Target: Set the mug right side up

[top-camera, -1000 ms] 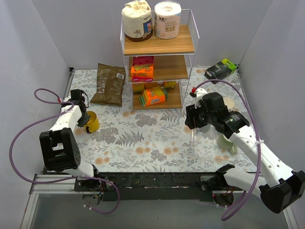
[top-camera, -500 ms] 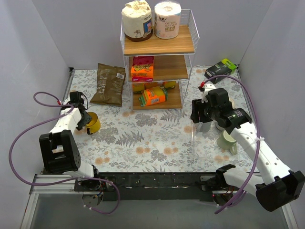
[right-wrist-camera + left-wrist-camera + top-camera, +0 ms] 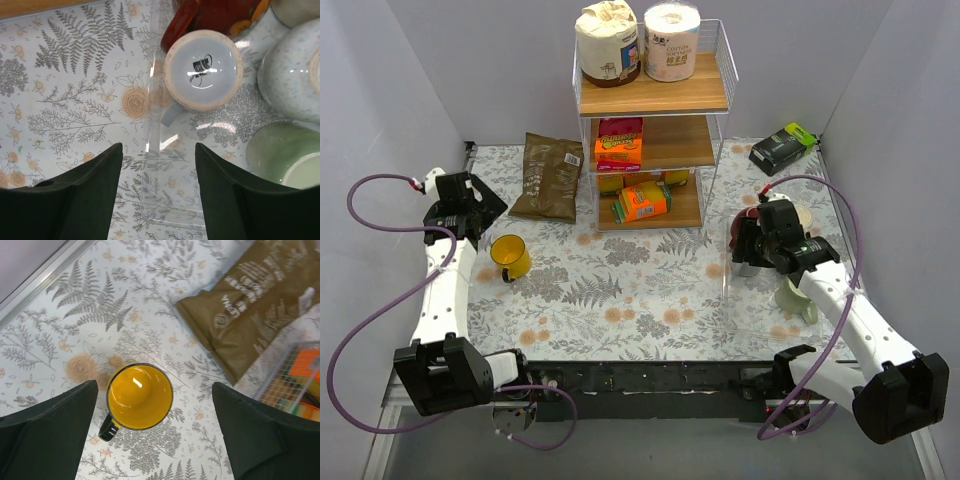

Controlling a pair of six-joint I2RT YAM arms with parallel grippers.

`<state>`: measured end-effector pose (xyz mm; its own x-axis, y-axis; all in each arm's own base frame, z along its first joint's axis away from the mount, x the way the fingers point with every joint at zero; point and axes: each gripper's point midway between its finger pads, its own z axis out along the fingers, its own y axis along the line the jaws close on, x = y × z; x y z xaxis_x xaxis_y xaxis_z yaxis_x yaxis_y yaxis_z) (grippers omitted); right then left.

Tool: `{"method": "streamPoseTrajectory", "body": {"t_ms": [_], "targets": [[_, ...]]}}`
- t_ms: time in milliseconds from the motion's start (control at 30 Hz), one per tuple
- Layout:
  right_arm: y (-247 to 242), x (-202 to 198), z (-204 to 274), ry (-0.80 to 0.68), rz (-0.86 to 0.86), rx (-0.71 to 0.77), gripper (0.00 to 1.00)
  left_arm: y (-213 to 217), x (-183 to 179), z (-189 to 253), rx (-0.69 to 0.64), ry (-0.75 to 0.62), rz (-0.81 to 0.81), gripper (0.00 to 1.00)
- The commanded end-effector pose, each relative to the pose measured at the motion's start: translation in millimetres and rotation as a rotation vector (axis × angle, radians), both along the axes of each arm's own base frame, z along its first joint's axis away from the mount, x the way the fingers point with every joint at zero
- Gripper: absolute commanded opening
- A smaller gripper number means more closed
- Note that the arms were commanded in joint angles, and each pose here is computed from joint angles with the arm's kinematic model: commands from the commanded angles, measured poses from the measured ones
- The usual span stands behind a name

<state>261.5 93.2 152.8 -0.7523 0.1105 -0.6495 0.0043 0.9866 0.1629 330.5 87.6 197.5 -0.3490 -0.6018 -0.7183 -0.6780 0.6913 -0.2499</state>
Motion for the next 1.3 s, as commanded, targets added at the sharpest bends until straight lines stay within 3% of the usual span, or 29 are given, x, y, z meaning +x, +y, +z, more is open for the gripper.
{"method": "streamPoseTrajectory", "body": {"t_ms": [0,300,533,867,1267], "targets": [[2.6,11.5,-13.9,-0.004,-0.119,0.067,0.64,-18.8,7.0,40.8,-0.002,-0.128,-0.149,0.98],[-4.9,16.8,-52.4,0.061,-0.316,0.091,0.58,-26.1,10.5,58.5,-0.052,-0.281,-0.122,0.98],[-5.8,25.7,-72.3,0.079,-0.366,0.077,0.53,-40.7,13.8,69.6,-0.077,-0.338,-0.205,0.98],[-12.4,31.1,-85.8,0.077,-0.421,0.047,0.42,-91.8,13.5,112.5,-0.200,-0.526,-0.452,0.98],[-11.6,30.0,-91.2,0.093,-0.498,-0.078,0.34,-136.9,7.7,111.9,-0.415,-0.560,-0.632,0.98]]}}
